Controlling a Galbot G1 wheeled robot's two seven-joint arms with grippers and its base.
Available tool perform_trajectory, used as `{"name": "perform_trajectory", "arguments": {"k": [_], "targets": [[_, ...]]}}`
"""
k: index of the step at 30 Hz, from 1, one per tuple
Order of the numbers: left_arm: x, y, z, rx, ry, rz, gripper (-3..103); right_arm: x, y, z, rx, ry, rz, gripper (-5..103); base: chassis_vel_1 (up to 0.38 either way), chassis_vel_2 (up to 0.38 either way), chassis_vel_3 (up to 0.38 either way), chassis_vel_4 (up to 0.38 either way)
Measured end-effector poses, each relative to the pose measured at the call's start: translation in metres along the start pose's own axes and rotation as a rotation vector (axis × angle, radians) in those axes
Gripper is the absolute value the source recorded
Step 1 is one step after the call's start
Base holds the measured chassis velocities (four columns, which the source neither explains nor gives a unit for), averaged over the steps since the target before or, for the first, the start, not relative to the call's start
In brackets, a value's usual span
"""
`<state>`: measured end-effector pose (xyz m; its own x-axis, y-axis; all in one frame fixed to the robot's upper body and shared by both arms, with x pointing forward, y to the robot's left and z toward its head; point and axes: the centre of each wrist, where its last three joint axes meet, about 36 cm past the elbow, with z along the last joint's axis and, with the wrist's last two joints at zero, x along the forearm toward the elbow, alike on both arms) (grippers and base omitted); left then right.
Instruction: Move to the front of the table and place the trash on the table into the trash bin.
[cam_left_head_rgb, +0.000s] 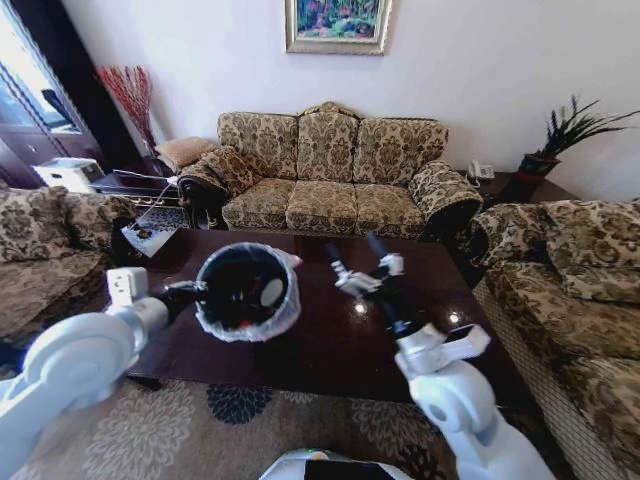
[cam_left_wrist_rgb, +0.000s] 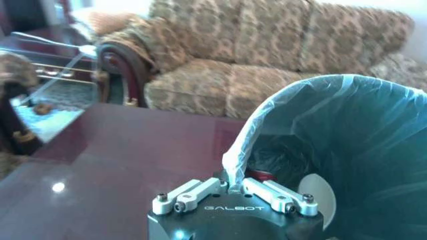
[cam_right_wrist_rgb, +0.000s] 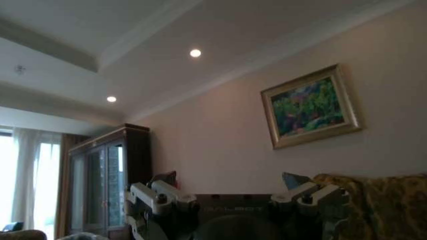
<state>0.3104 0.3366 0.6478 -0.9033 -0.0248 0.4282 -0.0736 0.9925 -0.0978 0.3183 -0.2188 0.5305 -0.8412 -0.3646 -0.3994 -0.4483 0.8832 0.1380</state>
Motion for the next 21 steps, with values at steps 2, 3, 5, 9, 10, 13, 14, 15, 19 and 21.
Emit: {"name": "perform_trajectory", "arguments": {"k": [2, 3, 5, 9, 10, 13, 14, 15, 19, 21], "targets": [[0.003, 0.010, 0.012, 0.021, -0.067, -0.062, 0, 0.013, -0.015, 0.004, 0.024, 0.036, 0.082, 100, 0.000, 0.000, 0.000, 0.000], [0.005, 0.018, 0.021, 0.042, -0.109, -0.102, 0, 0.019, -0.020, 0.005, 0.031, 0.046, 0.115, 100, 0.000, 0.000, 0.000, 0.000], [0.007, 0.022, 0.026, 0.067, -0.130, -0.122, 0, 0.022, -0.021, 0.005, 0.033, 0.050, 0.127, 100, 0.000, 0.000, 0.000, 0.000], [0.019, 0.029, 0.034, 0.127, -0.195, -0.172, 0, 0.024, -0.019, 0.002, 0.032, 0.046, 0.139, 100, 0.000, 0.000, 0.000, 0.000], [0.021, 0.031, 0.036, 0.137, -0.209, -0.187, 0, 0.023, -0.019, 0.002, 0.031, 0.044, 0.141, 100, 0.042, 0.035, -0.072, -0.048], [0.031, 0.041, 0.038, 0.167, -0.241, -0.245, 0, 0.022, -0.016, 0.002, 0.020, 0.038, 0.139, 100, 0.080, 0.090, -0.098, -0.090], [0.036, 0.047, 0.039, 0.176, -0.253, -0.268, 0, 0.021, -0.014, 0.003, 0.014, 0.038, 0.138, 100, 0.101, 0.121, -0.110, -0.112], [0.040, 0.052, 0.040, 0.185, -0.267, -0.292, 0, 0.022, -0.012, 0.004, 0.007, 0.036, 0.139, 100, 0.135, 0.121, -0.142, -0.144], [0.051, 0.070, 0.044, 0.221, -0.315, -0.383, 0, 0.025, -0.008, 0.014, -0.011, 0.029, 0.147, 100, 0.184, 0.179, -0.185, -0.183], [0.054, 0.075, 0.044, 0.236, -0.329, -0.410, 0, 0.027, -0.007, 0.016, -0.017, 0.029, 0.149, 100, 0.231, 0.226, -0.227, -0.226]]}}
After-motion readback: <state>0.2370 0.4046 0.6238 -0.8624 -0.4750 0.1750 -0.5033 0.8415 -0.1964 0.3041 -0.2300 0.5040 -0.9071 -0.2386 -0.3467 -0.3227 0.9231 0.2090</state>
